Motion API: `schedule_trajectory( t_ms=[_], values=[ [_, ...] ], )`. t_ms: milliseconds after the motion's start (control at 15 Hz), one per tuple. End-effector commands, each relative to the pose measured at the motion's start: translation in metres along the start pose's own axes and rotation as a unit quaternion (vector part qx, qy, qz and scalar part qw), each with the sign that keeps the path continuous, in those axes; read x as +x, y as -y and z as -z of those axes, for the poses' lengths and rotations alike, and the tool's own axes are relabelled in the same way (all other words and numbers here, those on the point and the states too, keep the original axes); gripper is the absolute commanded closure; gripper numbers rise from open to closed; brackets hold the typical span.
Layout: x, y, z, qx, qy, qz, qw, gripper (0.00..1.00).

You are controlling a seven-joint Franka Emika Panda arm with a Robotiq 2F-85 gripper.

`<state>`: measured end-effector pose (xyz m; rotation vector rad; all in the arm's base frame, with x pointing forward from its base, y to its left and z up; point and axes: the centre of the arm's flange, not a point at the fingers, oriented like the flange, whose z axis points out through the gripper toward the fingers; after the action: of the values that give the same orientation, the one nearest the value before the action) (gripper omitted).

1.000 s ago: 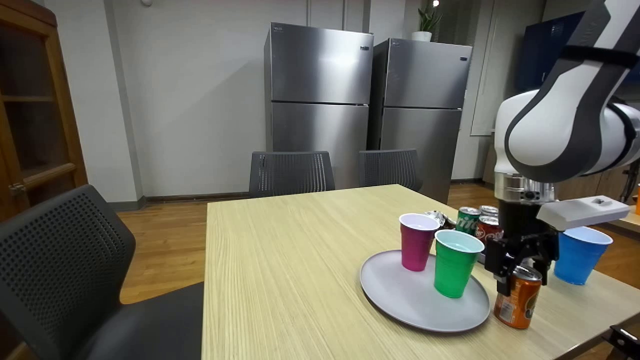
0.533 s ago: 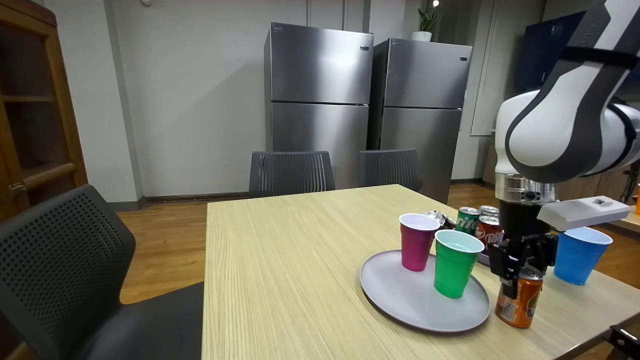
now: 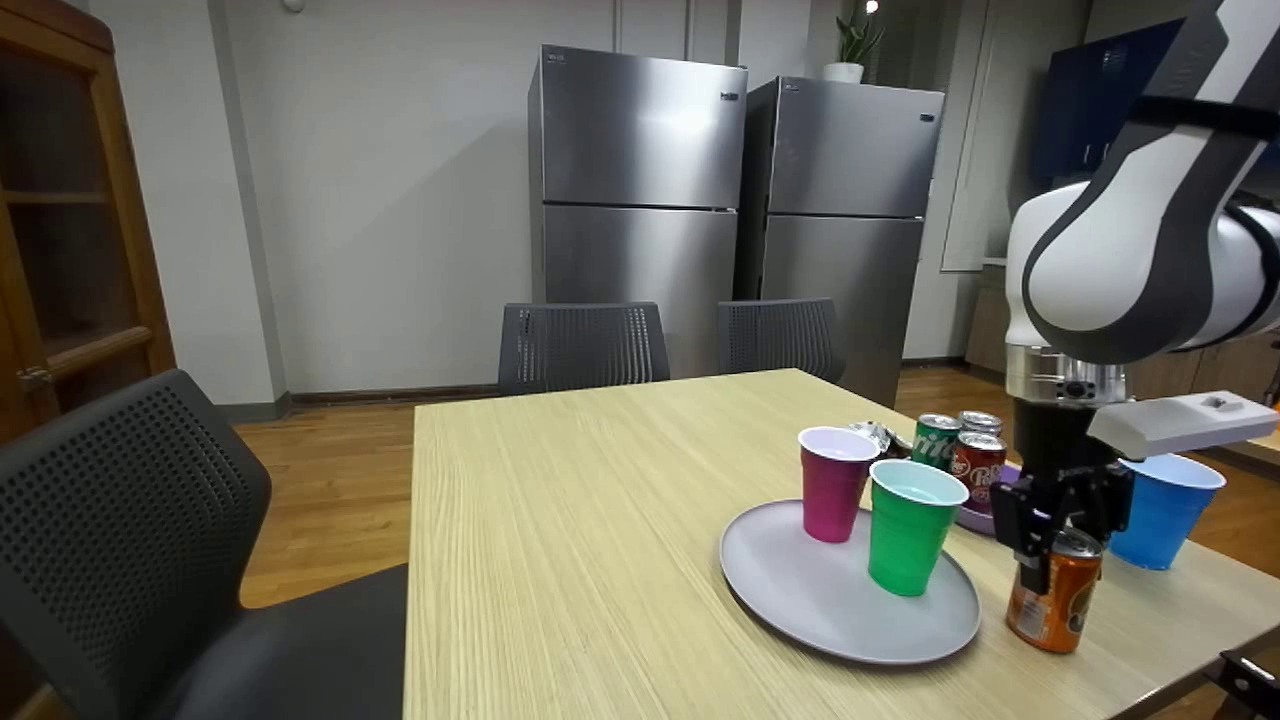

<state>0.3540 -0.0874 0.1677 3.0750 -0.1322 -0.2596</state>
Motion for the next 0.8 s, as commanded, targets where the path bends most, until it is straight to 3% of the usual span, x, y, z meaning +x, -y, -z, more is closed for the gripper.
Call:
schedule_trajectory(
  t_ms=[0, 733],
  values=[
    [-0.013, -0.023, 0.015, 0.0, -0.006, -0.015, 0.9999, 0.62],
    [0.007, -0.074, 0.039, 0.009, -0.031, -0.086, 0.9958, 0.62]
  ],
)
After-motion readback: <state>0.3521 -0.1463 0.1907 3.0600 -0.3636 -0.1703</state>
